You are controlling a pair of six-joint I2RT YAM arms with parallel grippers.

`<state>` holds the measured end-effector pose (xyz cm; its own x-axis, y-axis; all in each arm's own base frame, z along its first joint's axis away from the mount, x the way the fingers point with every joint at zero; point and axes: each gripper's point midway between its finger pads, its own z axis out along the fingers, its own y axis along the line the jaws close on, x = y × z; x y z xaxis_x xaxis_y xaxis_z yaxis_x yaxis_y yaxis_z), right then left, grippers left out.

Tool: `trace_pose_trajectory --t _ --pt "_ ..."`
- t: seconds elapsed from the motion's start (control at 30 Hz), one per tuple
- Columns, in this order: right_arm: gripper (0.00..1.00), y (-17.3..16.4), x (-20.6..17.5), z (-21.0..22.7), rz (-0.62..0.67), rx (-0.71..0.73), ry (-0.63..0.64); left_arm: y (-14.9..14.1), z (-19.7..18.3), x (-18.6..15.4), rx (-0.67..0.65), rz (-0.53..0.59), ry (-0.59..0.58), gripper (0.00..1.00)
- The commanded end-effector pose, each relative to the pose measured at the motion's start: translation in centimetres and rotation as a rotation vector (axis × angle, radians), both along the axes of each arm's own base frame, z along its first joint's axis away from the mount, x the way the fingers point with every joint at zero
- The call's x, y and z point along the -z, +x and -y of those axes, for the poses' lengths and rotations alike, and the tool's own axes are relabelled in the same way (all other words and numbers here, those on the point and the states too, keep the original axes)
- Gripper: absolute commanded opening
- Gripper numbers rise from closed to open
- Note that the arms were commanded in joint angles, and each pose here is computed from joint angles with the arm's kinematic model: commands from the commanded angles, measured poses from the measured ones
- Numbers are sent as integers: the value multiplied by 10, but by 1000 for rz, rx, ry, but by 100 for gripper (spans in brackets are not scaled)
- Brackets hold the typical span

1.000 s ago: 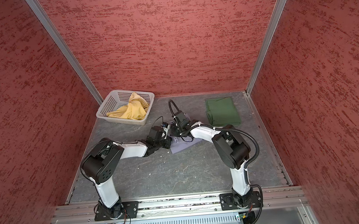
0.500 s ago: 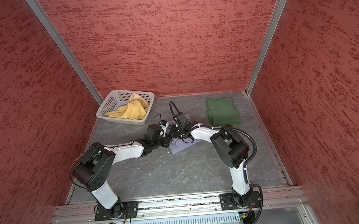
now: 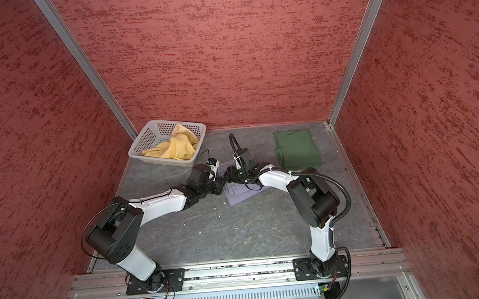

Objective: Fold and stack skirts
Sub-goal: Fold the skirt at the center of the table, then smooth out the skirt at the center of the table.

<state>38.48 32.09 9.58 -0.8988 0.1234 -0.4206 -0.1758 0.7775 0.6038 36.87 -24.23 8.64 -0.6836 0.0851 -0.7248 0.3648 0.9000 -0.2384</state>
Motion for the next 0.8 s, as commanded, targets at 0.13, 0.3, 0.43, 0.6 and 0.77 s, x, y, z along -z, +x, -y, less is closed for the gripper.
trace_pose_trajectory --t 0.13,0.3,0.43,0.6,0.77 --pt "65 -2 -48 13 111 -24 37 4 -29 -25 -79 48 16 38" --pt "56 -6 -46 27 117 -19 -5 9 -29 -42 -68 74 3 40" --pt "44 -15 -34 32 90 -21 -19 16 -12 -51 -15 69 -21 40" --pt "27 -33 -10 39 33 -21 -20 18 21 -55 55 50 -80 40" --pt "24 -54 17 45 -23 -39 -21 17 51 -42 89 15 -101 37"
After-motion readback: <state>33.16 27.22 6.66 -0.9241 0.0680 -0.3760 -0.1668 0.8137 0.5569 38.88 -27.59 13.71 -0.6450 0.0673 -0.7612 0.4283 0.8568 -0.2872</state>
